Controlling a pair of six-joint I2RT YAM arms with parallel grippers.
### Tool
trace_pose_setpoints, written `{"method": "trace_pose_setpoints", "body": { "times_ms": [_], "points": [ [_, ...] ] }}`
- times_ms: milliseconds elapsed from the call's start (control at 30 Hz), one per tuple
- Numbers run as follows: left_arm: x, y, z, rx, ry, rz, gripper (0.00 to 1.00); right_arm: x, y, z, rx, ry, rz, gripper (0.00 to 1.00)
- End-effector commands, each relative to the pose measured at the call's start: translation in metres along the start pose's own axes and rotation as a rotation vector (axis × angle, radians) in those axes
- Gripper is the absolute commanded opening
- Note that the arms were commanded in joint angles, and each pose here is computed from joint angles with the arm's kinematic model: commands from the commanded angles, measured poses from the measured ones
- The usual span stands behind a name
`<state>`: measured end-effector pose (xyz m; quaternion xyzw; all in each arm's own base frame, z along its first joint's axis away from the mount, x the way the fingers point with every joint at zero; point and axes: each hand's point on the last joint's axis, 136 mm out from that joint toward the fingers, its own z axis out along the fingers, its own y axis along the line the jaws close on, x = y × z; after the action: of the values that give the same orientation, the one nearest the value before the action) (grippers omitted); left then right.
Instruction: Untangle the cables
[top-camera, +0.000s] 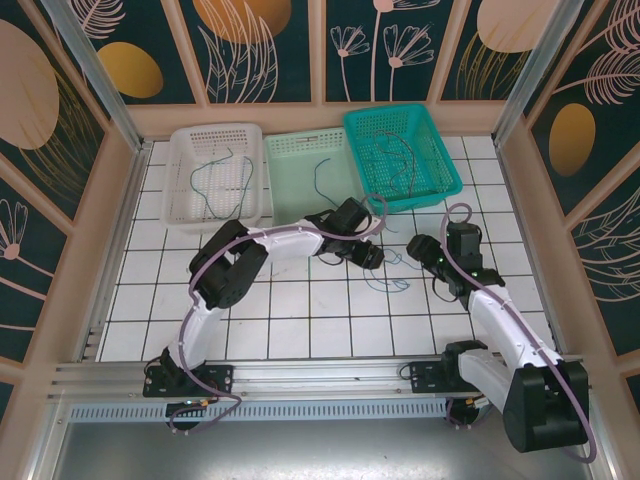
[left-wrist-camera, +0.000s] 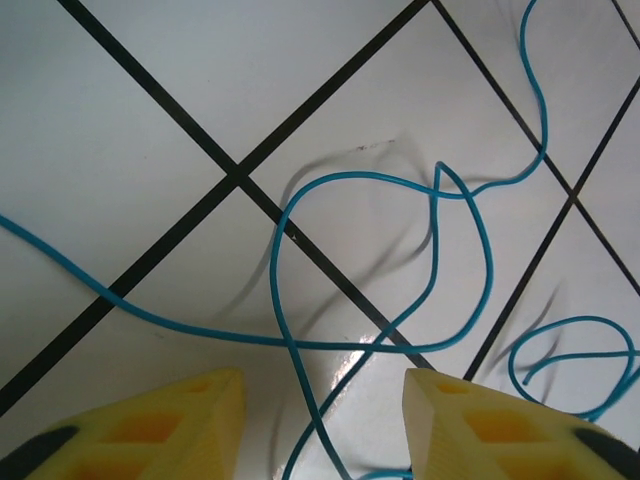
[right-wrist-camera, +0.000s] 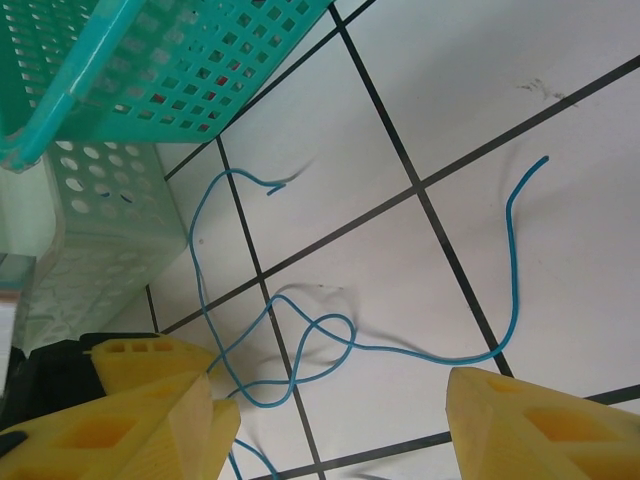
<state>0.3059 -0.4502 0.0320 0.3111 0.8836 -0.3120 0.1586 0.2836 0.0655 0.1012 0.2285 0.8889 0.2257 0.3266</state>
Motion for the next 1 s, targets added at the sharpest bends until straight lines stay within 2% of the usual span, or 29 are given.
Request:
{"method": "trace_pose_setpoints", "body": {
  "times_ms": [0, 133, 300, 700, 967],
  "points": [
    [0.006, -0.003, 0.006, 0.008, 0.034, 0.004, 0.34, -0.004, 0.002, -0.002, -0.029, -0.024, -0.006, 0.64],
    [-0.002, -0.006, -0.004, 0.001, -0.006, 0.012, 0.16, -0.001, 0.000, 0.000, -0.034, -0.016, 0.003, 0.64],
    [-0.019, -0.020, -0.029, 0.010, -0.076, 0.047, 0.05, 0.013, -0.004, 0.011, -0.062, 0.028, 0.049, 0.64],
    [-0.046, -0.049, -0.113, -0.027, -0.246, 0.154, 0.00, 0.013, -0.028, 0.024, 0.006, 0.013, 0.081, 0.67],
    [-0.067, -0.066, -0.180, -0.076, -0.412, 0.210, 0.00, 0.001, -0.019, 0.016, -0.028, -0.031, 0.080, 0.67]
  ]
}}
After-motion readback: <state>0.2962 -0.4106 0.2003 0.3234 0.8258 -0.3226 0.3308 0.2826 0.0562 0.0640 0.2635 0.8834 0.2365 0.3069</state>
